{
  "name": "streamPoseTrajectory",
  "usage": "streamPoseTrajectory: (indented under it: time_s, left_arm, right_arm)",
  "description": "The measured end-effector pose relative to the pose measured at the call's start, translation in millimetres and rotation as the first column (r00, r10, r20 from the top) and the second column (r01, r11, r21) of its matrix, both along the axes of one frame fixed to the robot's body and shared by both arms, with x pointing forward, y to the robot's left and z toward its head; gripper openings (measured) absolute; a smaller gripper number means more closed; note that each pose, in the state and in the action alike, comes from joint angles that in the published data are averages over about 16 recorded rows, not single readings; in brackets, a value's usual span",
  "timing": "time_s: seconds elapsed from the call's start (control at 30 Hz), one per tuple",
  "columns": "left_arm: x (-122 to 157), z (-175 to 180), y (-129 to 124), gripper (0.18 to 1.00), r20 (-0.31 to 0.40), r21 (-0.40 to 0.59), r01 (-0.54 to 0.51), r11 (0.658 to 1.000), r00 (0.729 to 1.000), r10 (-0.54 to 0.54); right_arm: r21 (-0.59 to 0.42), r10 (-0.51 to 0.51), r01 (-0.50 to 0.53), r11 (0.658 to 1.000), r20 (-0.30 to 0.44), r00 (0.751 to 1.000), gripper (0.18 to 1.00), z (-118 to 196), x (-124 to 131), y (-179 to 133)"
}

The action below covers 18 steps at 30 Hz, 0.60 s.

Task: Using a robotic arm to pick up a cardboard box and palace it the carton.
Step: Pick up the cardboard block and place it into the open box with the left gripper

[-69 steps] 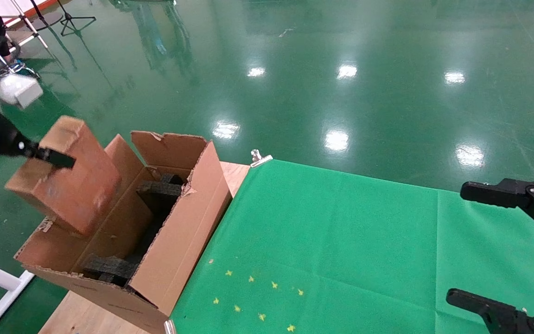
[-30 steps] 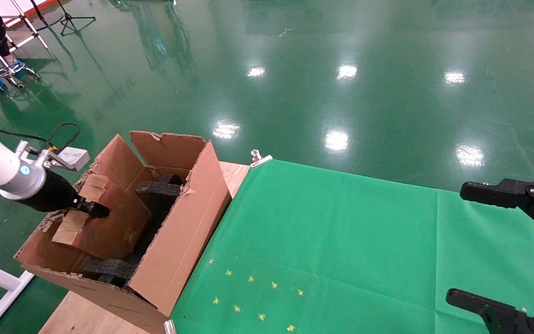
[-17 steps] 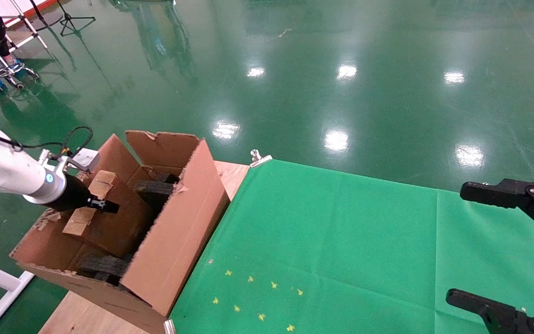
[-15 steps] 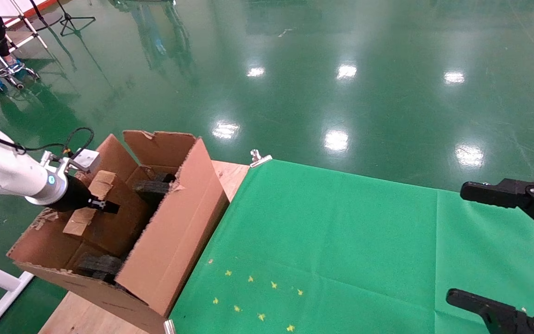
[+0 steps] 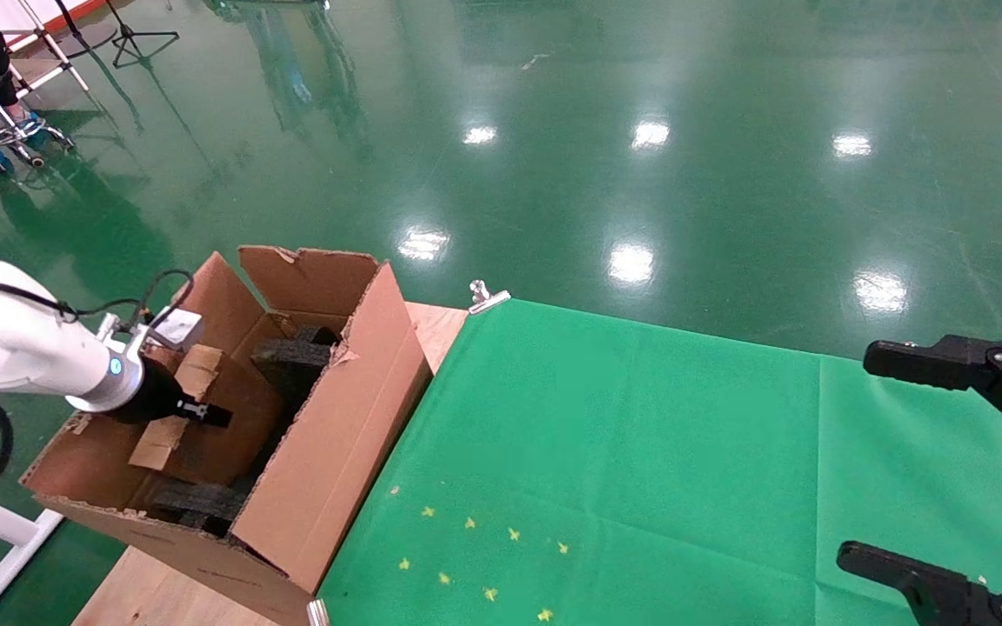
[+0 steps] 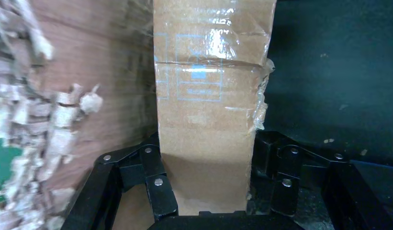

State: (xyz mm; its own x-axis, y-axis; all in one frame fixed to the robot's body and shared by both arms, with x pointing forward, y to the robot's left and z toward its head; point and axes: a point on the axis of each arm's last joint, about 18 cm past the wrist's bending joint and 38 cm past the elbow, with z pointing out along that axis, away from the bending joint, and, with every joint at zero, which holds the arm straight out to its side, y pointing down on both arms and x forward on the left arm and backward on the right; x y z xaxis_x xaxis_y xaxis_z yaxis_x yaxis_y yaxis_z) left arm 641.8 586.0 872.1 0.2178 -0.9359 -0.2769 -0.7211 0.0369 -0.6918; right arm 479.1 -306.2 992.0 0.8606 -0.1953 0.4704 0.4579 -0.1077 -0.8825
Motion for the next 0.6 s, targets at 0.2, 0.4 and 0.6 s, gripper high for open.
streamPoseTrajectory:
  time_s: [0.2,0.4,0.6]
  left_arm:
    - [1.1,-11.0,-1.2,0.259,-0.006,-0.004,-0.012,1.000,1.000,0.012]
    - [2.2,-18.3,-2.6,0.259,-0.008,-0.011,-0.025,1.000,1.000,0.025]
    - [2.5,-21.6,-3.3,0.261,-0.009,-0.014,-0.033,0.999,0.999,0.032]
  right_arm:
    - [0.000,0.000,0.000,1.000,0.000,1.000,1.001,0.0,0.0,0.0]
    - [0.000,0.000,0.000,1.000,0.000,1.000,1.001,0.0,0.0,0.0]
    - [0.000,0.000,0.000,1.000,0.000,1.000,1.001,0.0,0.1,-0.1]
